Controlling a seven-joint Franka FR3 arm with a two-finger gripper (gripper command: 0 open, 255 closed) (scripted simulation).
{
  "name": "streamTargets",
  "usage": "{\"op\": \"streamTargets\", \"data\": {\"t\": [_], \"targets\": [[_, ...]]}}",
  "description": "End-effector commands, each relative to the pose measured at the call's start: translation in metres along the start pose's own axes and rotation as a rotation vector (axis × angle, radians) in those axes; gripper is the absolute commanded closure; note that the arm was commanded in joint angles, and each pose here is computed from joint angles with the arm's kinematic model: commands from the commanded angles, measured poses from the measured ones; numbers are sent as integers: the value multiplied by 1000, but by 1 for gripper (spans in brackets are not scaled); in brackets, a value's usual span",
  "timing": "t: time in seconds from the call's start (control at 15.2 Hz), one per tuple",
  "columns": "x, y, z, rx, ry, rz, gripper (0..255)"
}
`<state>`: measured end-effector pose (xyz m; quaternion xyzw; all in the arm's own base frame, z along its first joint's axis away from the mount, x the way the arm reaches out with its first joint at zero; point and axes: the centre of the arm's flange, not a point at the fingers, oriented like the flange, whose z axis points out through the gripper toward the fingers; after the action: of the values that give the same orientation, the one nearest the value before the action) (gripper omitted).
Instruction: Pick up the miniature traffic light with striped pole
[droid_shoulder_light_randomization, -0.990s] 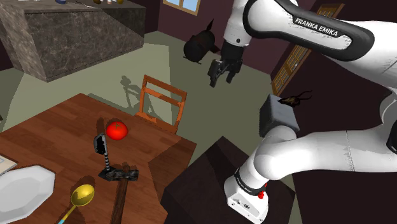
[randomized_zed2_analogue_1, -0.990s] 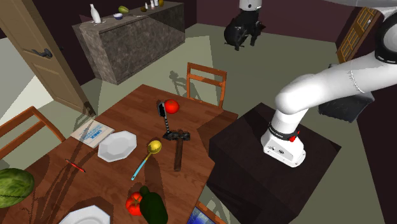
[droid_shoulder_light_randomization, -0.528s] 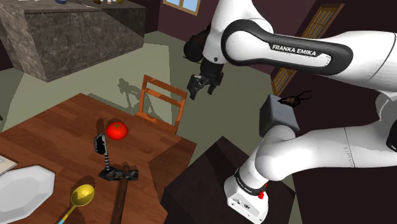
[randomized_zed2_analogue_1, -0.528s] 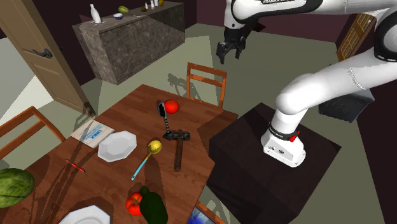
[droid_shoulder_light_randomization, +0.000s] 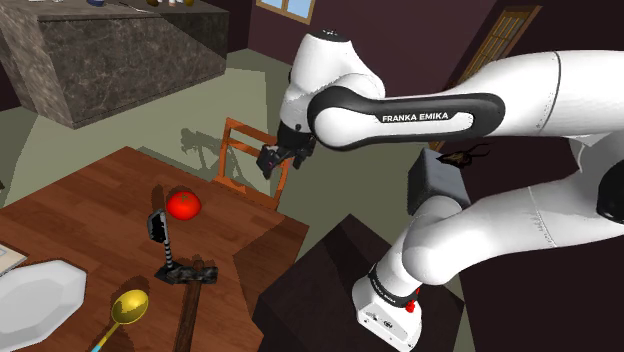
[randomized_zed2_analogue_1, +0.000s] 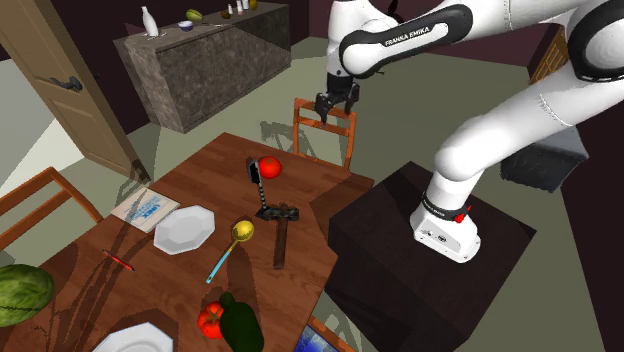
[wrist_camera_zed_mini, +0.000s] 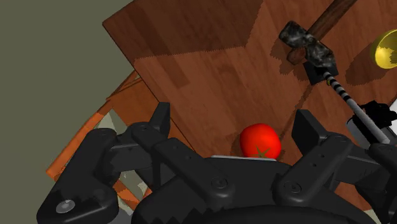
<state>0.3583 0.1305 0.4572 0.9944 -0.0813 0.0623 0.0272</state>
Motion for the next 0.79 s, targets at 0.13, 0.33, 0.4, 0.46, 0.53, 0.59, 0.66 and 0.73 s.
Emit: {"op": "streamTargets", "data": {"t": [0.13,0.33,0.4,0.46,0.53,0.59,0.66,0.73], "targets": [[5,-40,33,8,42,-10,0],[10,-69,57,12,71,-17,0],[12,-79,65,13,81,-19,0],[13,-89,74,14,90,-22,0],[15,-98,82,16,100,-24,0],[17,-108,90,17,110,-26,0],[19,-118,98,18,120,-29,0],[21,-128,105,20,130,-31,0]]}}
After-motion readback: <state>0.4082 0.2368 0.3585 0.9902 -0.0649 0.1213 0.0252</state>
